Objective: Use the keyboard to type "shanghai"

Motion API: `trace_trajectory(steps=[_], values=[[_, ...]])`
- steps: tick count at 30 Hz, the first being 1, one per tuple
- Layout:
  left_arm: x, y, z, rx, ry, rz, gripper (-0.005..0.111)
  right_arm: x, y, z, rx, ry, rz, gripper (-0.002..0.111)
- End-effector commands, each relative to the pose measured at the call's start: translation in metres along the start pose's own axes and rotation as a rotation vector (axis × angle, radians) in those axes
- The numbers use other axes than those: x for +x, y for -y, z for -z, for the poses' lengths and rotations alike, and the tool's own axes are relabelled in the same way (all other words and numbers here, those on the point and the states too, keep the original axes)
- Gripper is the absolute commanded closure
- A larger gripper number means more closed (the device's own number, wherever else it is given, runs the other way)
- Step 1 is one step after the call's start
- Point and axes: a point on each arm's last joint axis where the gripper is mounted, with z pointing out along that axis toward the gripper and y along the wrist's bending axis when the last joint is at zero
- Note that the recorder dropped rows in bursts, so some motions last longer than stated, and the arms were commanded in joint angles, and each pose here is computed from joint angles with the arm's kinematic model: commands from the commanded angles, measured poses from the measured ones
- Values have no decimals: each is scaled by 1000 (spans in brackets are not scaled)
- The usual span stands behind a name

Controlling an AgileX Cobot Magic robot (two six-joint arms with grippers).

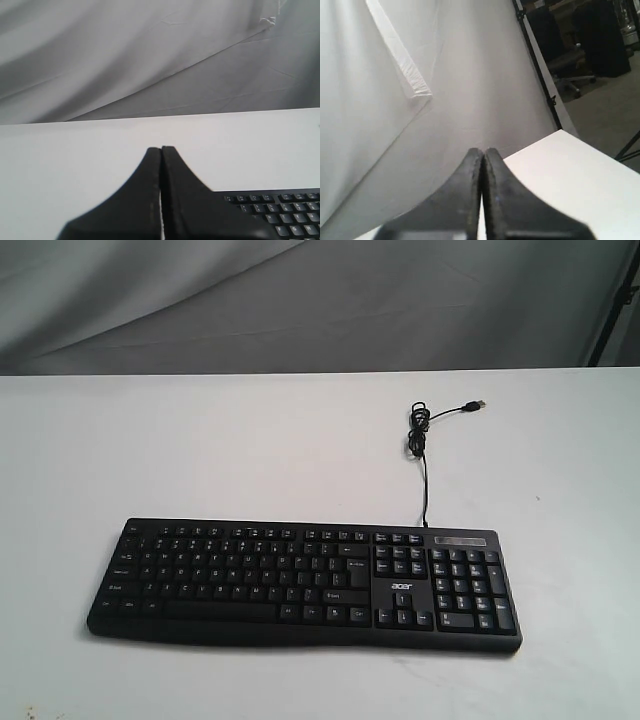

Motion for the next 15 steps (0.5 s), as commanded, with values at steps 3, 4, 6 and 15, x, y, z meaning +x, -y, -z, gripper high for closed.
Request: trace_trajectory(steps=[3,4,6,15], values=[[0,0,0,7,7,2,107,2,0,4,-11,-9,-56,108],[0,0,0,7,7,2,107,2,-1,4,-14,-5,-57,108],[0,0,0,7,7,2,107,2,-1,5,-20,-8,-60,108],[0,0,0,7,7,2,107,0,-1,7,-25,17,-207,108]])
